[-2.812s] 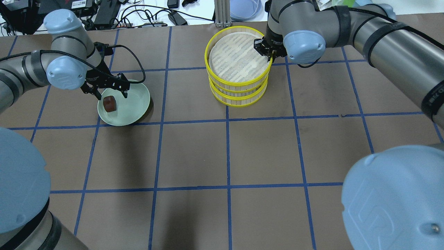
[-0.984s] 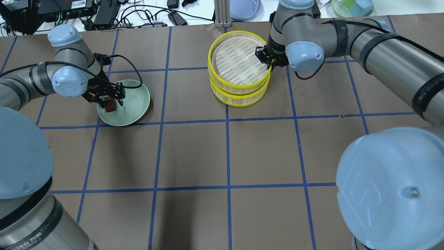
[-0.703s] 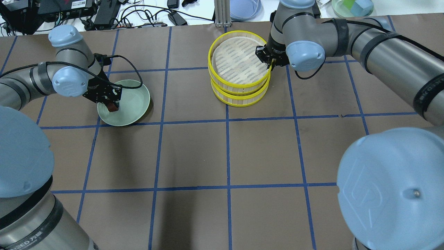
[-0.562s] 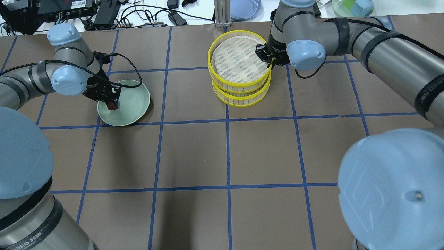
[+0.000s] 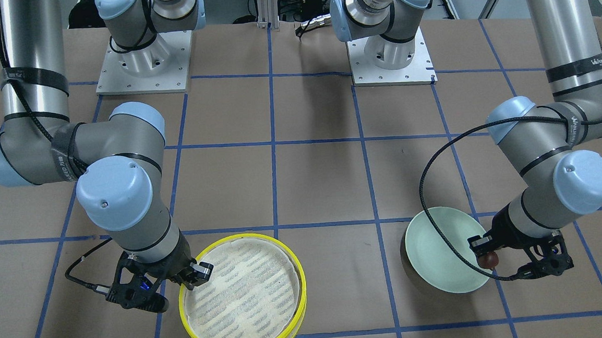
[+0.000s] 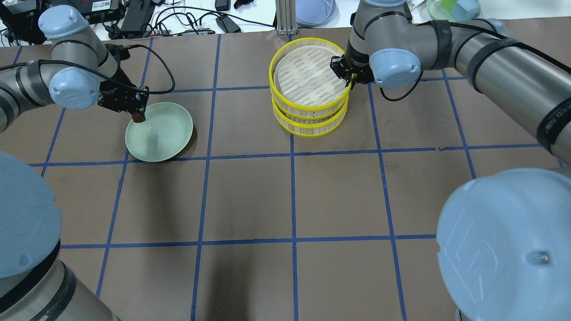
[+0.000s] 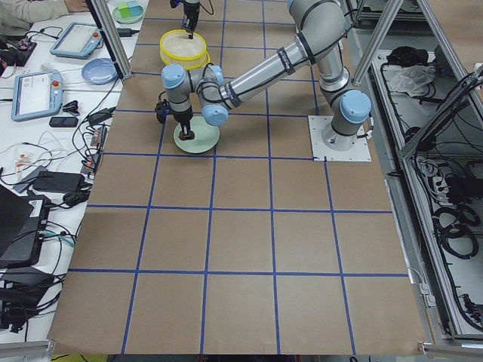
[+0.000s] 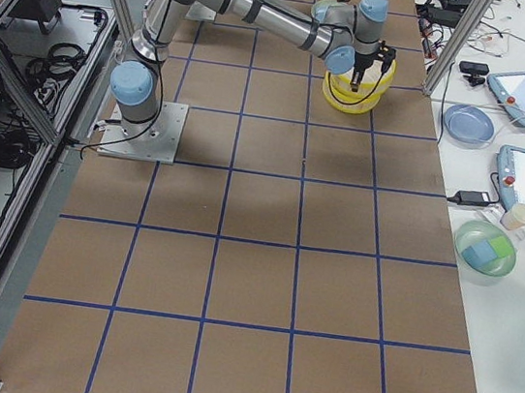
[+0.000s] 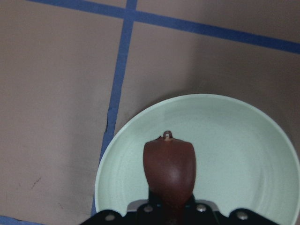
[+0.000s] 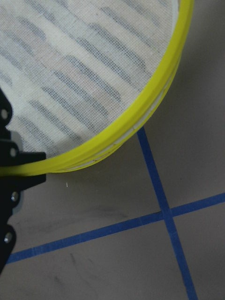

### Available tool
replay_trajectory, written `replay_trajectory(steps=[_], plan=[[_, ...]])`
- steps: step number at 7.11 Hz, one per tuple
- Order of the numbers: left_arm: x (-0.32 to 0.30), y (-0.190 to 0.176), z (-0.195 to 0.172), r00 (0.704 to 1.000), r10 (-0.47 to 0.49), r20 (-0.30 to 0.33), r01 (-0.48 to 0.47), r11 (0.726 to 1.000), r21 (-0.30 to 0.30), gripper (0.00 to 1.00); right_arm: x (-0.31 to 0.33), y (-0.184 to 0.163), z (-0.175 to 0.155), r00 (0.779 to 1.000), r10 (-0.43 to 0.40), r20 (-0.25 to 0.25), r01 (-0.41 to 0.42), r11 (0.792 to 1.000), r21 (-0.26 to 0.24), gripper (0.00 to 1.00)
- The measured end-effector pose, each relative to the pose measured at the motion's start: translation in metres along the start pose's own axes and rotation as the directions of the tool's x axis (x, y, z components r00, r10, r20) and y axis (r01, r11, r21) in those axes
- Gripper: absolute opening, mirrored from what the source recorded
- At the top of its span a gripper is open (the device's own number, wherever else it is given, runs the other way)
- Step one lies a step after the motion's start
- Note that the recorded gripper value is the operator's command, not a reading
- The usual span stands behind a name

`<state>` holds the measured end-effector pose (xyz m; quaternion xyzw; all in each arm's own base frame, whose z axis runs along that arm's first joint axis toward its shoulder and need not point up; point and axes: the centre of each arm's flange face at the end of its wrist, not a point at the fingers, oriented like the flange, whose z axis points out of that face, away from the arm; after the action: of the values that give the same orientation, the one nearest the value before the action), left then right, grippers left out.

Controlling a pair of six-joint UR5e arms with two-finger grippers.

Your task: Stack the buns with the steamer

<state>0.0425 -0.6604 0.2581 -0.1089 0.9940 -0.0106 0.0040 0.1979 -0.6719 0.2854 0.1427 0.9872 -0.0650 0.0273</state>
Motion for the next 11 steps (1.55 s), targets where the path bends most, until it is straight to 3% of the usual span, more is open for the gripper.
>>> replay_trajectory(steps=[3,5,9,11], plan=[[0.032,0.017,-0.067,0.996,-0.09,-0.011,0.09,0.995,0.031,0.0,0.002,0.001,0.005,1.0,0.002,-0.018,-0.002,1.0,-0.011,0.0],[0.038,0.038,-0.137,0.992,-0.125,0.014,0.125,0.992,0.003,0.0,0.002,0.001,0.007,1.0,0.002,-0.017,-0.002,1.0,-0.016,0.0],[0.043,0.055,-0.157,0.983,-0.178,0.034,0.179,0.984,-0.025,0.0,0.002,0.003,0.007,1.0,0.0,-0.011,0.0,1.0,-0.022,0.0],[0.043,0.058,-0.153,0.983,-0.177,0.039,0.178,0.983,-0.03,0.0,0.002,0.004,0.006,1.0,-0.002,-0.009,0.002,1.0,-0.022,0.27]])
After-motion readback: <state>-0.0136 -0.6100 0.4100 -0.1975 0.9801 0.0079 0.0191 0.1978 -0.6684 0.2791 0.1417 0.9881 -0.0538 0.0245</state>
